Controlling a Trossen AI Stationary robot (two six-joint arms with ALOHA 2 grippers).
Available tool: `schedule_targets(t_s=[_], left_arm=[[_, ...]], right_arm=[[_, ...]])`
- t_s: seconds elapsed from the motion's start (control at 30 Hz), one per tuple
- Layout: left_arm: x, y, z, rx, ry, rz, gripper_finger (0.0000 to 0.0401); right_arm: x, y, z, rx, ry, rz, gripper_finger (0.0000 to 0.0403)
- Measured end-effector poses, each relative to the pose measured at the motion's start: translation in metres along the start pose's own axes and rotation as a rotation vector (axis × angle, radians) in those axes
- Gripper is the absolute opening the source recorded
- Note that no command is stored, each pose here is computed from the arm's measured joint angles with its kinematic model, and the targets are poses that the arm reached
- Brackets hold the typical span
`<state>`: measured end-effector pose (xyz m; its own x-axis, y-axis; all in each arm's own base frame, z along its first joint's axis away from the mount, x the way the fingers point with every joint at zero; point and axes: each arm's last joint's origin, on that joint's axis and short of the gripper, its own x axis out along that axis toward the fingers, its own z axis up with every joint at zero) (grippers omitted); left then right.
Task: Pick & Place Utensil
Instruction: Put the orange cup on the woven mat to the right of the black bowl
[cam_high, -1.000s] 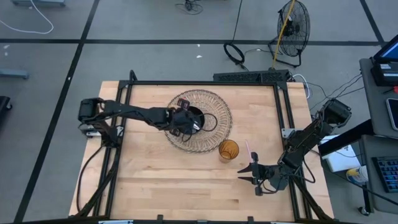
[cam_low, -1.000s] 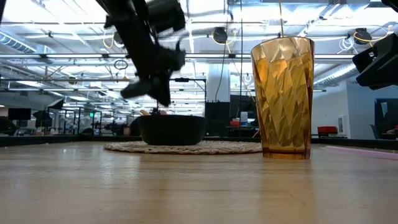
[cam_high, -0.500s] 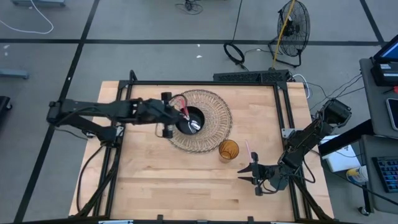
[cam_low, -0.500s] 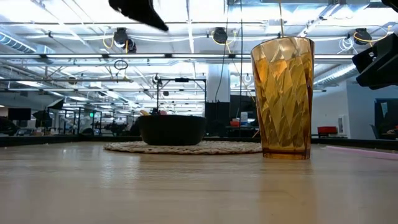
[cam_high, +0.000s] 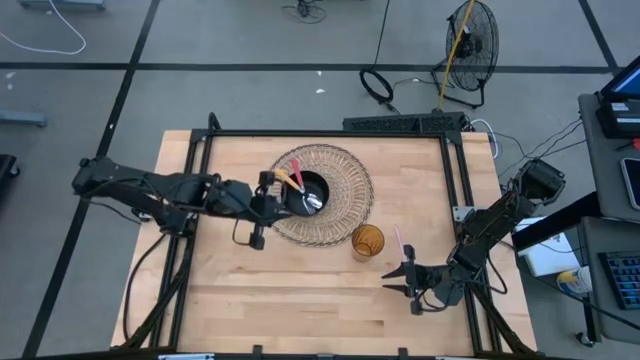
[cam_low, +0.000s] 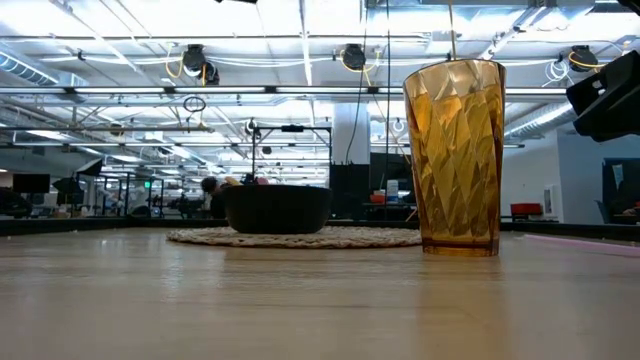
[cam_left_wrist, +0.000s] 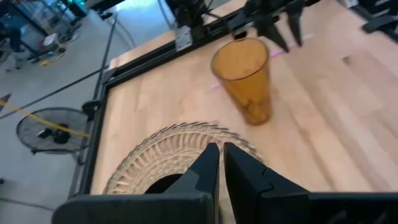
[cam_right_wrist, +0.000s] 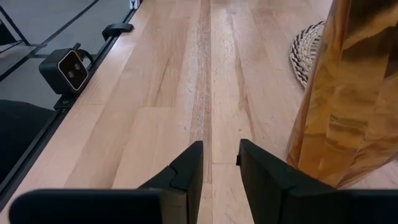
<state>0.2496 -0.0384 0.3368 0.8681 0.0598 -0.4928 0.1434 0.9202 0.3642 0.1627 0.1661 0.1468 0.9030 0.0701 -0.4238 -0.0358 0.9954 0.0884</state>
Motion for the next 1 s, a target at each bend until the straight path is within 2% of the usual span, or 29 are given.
schedule_targets(t_s=[0.13,0.27,0.57,0.77,1.0], left_arm=[[0.000,-0.013,0.000,-0.006,-0.019,-0.035,0.0024],[0.002,-0.029,-0.012,-0.027,-0.090,-0.057,0.0024],[0.001,-0.061,-0.065,-0.137,-0.337,-0.045,0.0024],[0.002,-0.074,-0.099,-0.209,-0.422,-0.004,0.0024],[0.004,-0.079,-0.120,-0.257,-0.481,0.027,0.0024]], right_arm=[[0.000,0.001,0.002,-0.023,-0.016,0.011,0.0093],[0.000,0.004,0.005,-0.065,-0.040,0.040,0.0093],[-0.001,0.007,0.010,-0.139,-0.079,0.092,0.0093],[-0.002,0.009,0.014,-0.175,-0.115,0.101,0.0093],[-0.003,0.011,0.021,-0.233,-0.175,0.112,0.0093]])
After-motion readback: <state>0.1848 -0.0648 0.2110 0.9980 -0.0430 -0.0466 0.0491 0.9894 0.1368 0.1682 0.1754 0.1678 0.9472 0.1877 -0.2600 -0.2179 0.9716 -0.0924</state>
